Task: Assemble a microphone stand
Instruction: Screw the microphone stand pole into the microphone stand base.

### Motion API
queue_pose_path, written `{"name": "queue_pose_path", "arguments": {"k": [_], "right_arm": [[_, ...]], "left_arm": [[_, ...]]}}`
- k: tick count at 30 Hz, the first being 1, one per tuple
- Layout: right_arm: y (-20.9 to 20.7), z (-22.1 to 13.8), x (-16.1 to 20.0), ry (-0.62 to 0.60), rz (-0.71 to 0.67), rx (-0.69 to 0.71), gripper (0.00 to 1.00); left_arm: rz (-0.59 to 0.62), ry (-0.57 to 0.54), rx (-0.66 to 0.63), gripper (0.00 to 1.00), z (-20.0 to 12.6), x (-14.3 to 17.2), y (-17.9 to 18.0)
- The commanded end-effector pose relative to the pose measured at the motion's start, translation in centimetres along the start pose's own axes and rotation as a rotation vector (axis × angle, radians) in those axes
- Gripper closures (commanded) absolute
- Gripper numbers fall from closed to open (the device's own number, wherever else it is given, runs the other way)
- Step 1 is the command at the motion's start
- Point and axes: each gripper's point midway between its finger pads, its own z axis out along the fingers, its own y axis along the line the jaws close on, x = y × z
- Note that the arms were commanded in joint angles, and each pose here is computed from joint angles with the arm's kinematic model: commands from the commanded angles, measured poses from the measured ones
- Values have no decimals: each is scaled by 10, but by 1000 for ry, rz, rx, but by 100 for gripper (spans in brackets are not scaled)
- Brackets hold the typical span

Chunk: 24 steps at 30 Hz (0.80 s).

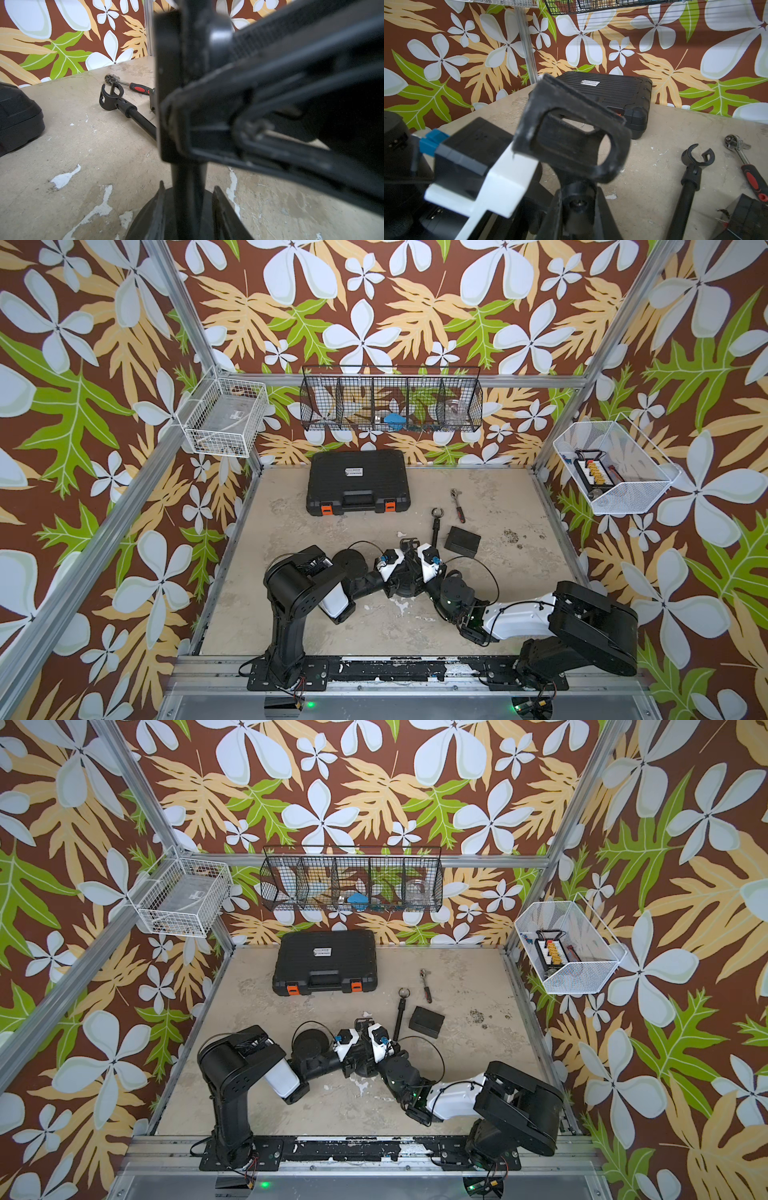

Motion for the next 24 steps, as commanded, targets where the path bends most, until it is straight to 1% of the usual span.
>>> {"name": "queue_pose_path", "arguments": {"k": [1, 7, 10, 13, 15, 17, 18, 20, 24], "right_arm": [[-7, -1, 18, 65, -36, 40, 100], [0, -1, 19, 65, -34, 9, 100], [10, -2, 16, 60, -52, -55, 89], [18, -5, 12, 63, -67, -147, 72], [18, -10, 10, 64, -56, -228, 57], [18, -17, 7, 59, -67, -309, 48], [16, -20, 6, 58, -73, -344, 44], [18, -28, 5, 56, -94, -440, 42], [10, -36, 5, 63, -107, -569, 41]], "left_arm": [[5, -18, 3, 68, 0, -5, 0], [1, -15, 9, 87, 2, -4, 0], [1, -4, 4, 91, 2, 1, 1], [-3, 4, 4, 93, 2, 4, 1], [-6, 2, 7, 94, 2, 5, 0], [-7, 1, 4, 95, 2, 5, 1], [-6, -1, 2, 95, 1, 4, 1], [-5, -1, -1, 95, 1, 4, 1], [-6, 2, -1, 95, 1, 5, 1]]}}
